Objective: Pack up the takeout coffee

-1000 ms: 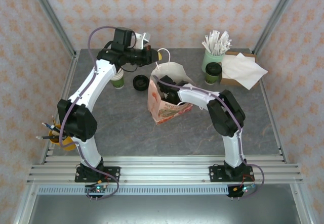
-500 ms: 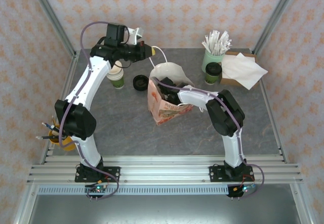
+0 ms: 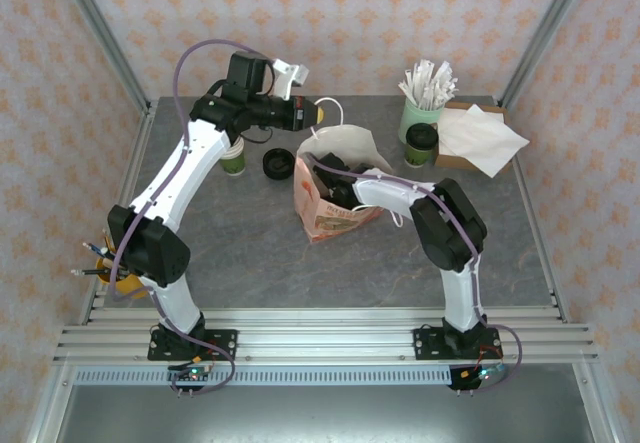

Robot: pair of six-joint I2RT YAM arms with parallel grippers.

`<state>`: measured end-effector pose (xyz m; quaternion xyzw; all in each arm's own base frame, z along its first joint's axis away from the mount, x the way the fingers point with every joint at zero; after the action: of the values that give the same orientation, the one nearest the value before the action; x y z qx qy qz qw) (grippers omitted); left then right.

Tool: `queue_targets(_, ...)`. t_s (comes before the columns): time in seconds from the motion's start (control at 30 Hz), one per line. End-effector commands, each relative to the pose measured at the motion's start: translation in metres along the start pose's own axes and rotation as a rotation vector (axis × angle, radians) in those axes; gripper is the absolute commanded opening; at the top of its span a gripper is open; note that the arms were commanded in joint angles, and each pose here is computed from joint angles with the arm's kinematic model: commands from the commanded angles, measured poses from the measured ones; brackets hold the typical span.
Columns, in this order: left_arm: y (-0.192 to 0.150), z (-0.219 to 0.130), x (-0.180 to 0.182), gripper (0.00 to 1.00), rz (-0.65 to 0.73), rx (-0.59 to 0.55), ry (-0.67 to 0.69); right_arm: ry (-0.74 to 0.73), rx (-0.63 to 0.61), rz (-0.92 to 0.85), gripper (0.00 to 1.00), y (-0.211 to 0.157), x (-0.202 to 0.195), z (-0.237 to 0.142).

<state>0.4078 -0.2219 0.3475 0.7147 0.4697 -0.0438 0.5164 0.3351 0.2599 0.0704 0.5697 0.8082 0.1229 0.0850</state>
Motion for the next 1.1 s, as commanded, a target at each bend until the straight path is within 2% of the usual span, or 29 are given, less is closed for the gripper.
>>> queue_targets(0.0, 0.007, -0.015, -0.003, 0.0, 0.093, -0.076, 0.059, -0.028, -0.14, 0.026, 0.68, 0.023, -0.008, -0.044)
queue_targets(0.1, 0.009, -0.02, -0.002, 0.0, 0.125, -0.103, 0.089, -0.022, -0.158, 0.031, 0.82, 0.022, -0.01, -0.058)
queue_targets(0.27, 0.014, -0.026, 0.001, 0.0, 0.168, -0.119, 0.137, -0.058, -0.153, 0.039, 0.89, 0.011, -0.02, -0.068)
queue_targets(0.3, 0.015, -0.027, 0.002, 0.0, 0.174, -0.123, 0.147, -0.059, -0.161, 0.047, 1.0, 0.012, -0.02, -0.072)
queue_targets(0.5, 0.013, -0.027, -0.001, 0.0, 0.202, -0.123, 0.125, -0.042, -0.293, 0.113, 0.99, 0.037, -0.021, -0.11)
queue_targets(0.67, 0.01, -0.032, 0.002, 0.0, 0.266, -0.112, 0.17, -0.014, -0.436, 0.145, 0.99, 0.058, -0.02, -0.144)
queue_targets(0.87, 0.008, -0.028, 0.004, 0.0, 0.25, -0.093, 0.164, 0.003, -0.506, 0.141, 0.99, 0.076, -0.02, -0.182)
queue_targets(1.07, 0.009, -0.024, 0.008, 0.0, 0.26, -0.067, 0.176, 0.033, -0.654, 0.096, 1.0, 0.103, -0.021, -0.247)
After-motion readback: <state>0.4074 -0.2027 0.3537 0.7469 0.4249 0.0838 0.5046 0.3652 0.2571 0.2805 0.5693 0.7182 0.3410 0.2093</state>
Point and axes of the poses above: each hand's point on the last joint's axis, 136 mm out from that joint toward the fingers, its own z axis out along the fingers, its own x axis along the line the jaws close on, y = z × x, the point moved 4 cm from there along -z, back along the fingers
